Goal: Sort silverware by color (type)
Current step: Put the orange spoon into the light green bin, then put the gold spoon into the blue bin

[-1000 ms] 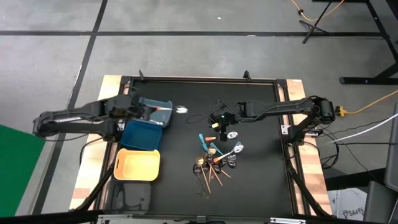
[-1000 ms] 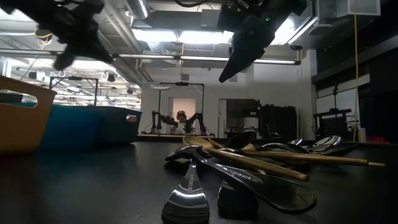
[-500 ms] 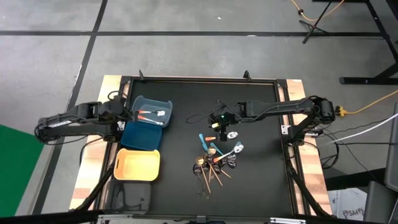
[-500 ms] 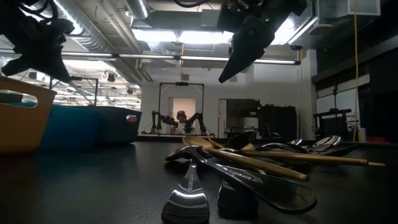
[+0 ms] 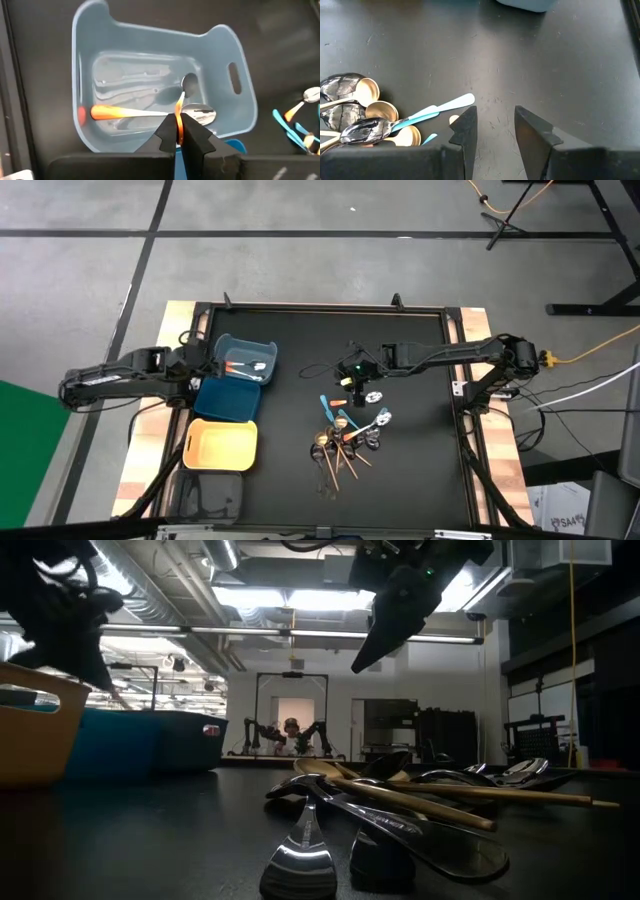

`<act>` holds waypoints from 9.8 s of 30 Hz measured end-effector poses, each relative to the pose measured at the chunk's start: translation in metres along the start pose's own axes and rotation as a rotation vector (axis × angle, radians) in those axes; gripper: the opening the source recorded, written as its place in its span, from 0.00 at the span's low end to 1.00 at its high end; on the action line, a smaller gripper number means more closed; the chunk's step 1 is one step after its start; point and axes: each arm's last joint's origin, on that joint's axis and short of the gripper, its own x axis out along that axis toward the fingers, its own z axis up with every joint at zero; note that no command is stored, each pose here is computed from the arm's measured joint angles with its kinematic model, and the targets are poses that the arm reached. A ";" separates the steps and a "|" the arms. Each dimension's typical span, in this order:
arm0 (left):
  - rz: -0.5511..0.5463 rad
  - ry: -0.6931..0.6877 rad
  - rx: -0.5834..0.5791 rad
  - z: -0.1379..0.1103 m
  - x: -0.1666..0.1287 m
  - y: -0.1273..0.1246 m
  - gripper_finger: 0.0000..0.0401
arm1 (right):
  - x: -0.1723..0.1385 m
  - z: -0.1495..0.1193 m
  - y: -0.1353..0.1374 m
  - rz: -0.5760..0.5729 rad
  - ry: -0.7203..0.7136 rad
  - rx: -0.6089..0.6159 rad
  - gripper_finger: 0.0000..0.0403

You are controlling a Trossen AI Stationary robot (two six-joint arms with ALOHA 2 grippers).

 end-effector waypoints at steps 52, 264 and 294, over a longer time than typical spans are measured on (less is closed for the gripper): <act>-0.027 -0.053 -0.104 -0.003 0.012 -0.002 0.18 | -0.006 0.001 0.065 0.228 -0.010 -0.119 0.30; -0.801 0.170 1.678 -0.103 0.120 -0.269 0.01 | -0.140 -0.034 0.035 -0.057 0.016 -0.141 0.30; -0.109 0.285 1.366 -0.004 -0.018 -0.175 0.01 | -0.117 -0.028 0.039 -0.041 0.055 -0.148 0.30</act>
